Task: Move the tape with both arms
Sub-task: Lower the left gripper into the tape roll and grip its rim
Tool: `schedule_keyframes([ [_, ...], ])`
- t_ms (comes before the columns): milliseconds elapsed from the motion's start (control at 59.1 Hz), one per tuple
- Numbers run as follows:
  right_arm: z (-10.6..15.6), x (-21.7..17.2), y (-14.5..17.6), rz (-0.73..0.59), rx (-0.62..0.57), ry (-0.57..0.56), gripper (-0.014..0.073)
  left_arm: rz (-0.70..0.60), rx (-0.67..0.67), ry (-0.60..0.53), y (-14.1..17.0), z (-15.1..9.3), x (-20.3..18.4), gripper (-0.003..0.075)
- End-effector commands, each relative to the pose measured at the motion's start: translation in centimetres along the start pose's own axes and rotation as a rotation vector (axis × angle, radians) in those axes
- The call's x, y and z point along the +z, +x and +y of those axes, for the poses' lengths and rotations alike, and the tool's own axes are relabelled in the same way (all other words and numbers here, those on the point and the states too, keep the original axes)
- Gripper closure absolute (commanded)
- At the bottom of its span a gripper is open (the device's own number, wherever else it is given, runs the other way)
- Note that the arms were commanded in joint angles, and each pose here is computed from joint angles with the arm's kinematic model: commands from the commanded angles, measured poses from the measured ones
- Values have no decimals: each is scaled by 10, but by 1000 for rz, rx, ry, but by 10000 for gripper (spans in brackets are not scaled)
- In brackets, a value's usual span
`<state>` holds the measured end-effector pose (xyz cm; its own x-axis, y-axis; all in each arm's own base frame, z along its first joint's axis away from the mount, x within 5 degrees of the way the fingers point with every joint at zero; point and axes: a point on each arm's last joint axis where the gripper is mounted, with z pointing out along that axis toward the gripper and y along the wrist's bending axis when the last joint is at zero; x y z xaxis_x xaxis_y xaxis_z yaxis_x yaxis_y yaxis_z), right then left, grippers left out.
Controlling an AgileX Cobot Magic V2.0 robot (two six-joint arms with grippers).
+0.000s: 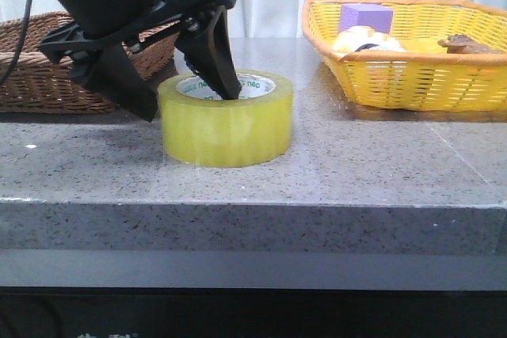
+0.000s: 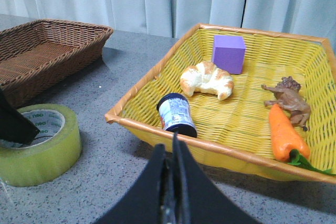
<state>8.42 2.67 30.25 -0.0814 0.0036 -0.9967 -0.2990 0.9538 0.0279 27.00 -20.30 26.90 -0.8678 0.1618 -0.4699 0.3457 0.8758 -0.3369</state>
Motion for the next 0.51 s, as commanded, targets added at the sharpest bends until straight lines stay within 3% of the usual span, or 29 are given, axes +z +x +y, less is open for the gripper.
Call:
schedule_keyframes([
  [0, -1, -2, -17, -112, -17, 11, 622, -121, -15, 54, -14, -12, -18, 160],
  [287, -1, -2, -17, -113, -17, 11, 622, -149, -16, 57, -17, -12, -18, 419],
  [490, -1, -2, -17, -113, -17, 11, 622, -148, -16, 57, -17, -12, -18, 545],
])
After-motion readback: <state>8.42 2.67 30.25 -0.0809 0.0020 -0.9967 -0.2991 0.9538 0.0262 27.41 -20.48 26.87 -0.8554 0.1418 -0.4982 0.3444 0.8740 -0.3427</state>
